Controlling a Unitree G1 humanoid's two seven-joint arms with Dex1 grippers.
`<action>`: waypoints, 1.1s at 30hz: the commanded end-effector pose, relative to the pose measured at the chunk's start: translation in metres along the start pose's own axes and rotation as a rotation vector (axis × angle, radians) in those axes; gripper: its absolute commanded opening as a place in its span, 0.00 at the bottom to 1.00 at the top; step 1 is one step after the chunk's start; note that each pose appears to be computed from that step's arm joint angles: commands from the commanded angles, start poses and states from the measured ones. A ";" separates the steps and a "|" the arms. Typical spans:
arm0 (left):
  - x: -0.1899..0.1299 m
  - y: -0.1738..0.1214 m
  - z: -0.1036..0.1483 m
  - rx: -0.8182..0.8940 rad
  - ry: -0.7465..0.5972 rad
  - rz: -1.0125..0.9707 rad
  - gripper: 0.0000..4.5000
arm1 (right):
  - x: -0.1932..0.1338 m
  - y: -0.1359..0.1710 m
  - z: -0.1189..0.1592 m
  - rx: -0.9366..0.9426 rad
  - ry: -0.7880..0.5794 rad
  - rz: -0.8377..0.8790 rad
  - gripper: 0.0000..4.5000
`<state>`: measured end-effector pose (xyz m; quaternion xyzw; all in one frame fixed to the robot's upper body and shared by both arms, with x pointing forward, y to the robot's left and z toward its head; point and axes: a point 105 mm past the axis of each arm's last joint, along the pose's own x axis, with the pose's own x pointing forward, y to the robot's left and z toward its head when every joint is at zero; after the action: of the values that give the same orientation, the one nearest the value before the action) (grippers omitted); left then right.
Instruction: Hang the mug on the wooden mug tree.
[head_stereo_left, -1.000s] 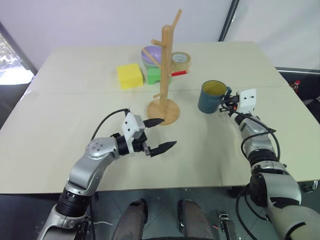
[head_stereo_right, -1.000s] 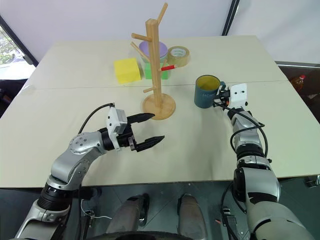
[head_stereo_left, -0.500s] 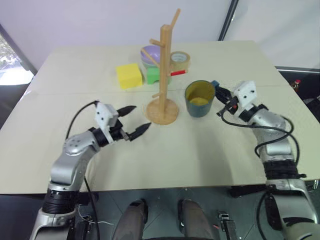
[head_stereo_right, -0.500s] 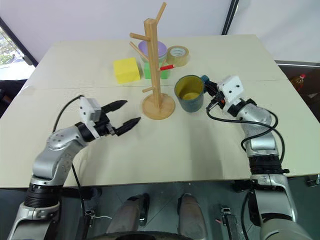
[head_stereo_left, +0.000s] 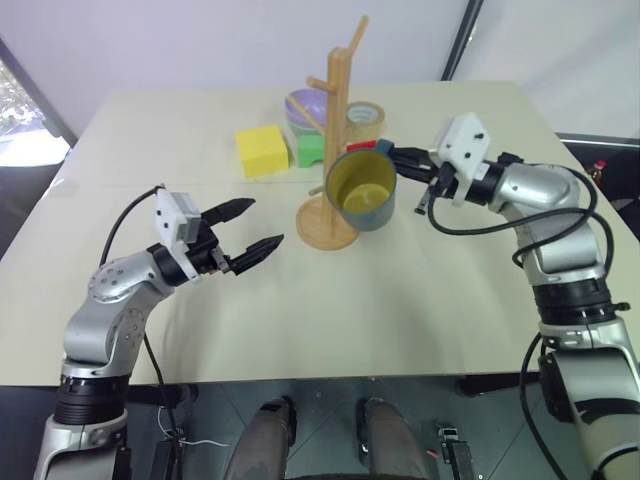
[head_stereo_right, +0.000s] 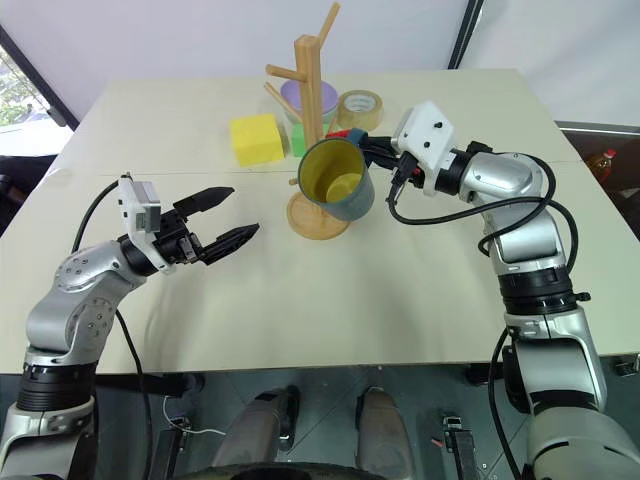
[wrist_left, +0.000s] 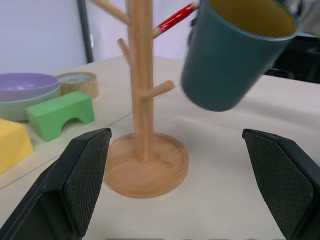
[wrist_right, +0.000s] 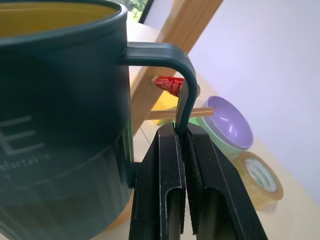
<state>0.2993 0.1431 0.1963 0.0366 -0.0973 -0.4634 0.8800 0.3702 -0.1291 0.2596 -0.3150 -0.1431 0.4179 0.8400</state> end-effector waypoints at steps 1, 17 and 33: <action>0.001 -0.011 0.013 0.016 -0.029 -0.048 1.00 | 0.003 -0.010 0.017 -0.045 -0.056 -0.009 0.02; 0.003 -0.017 0.013 0.012 -0.022 -0.064 1.00 | -0.009 -0.021 0.014 -0.065 -0.042 0.011 0.02; 0.007 -0.019 0.014 0.014 -0.035 -0.074 1.00 | 0.008 -0.034 0.016 -0.111 -0.035 0.040 0.02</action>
<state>0.2893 0.1319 0.1975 0.0283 -0.0915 -0.4875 0.8678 0.3907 -0.1386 0.2778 -0.3457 -0.1472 0.4294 0.8212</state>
